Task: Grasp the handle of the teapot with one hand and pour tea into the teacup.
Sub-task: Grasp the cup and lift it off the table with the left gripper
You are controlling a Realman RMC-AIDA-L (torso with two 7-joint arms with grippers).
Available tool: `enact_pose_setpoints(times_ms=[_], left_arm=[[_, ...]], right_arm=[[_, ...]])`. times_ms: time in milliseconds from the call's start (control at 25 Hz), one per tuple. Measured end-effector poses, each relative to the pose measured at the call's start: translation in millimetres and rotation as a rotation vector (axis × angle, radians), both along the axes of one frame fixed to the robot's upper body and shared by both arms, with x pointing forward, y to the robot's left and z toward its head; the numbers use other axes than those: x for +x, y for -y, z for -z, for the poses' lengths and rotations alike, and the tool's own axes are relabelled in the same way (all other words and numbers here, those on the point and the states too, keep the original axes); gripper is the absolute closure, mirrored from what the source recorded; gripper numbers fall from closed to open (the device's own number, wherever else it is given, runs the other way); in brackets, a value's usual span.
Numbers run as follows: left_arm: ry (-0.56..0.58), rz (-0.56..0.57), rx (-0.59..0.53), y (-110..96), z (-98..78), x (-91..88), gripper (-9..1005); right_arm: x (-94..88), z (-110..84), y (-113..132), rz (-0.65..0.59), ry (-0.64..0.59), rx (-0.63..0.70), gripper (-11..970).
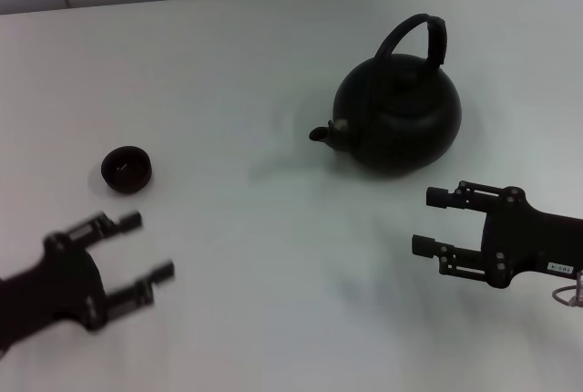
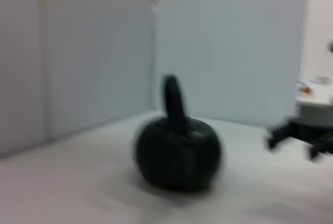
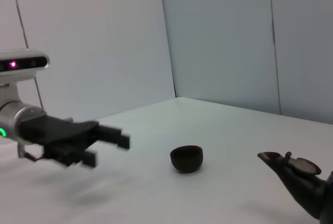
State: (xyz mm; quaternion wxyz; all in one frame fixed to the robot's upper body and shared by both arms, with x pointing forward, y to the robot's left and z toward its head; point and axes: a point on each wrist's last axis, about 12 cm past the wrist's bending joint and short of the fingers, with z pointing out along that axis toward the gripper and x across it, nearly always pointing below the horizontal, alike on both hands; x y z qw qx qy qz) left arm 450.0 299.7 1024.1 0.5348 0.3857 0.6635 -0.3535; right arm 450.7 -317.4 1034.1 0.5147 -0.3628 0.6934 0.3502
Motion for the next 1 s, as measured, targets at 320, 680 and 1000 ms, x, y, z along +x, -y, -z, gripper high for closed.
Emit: enact_pose_setpoints(times_ms=[320, 680, 1000], left_arm=[[0.094, -0.406, -0.026, -17, -0.1, 28.2, 243], [0.088, -0.4, 0.003, -17, 1.3, 33.7, 243], [0.022, -0.357, 0.165, -16, 18.6, 32.4, 243]], right_arm=[[1.0, -1.3, 0, 0.003, 0.007, 0.008, 281], [2.3, -1.8, 0, 0.007, 0.01, 0.008, 281], [2.3, -1.7, 0, 0.009, 0.006, 0.009, 280]])
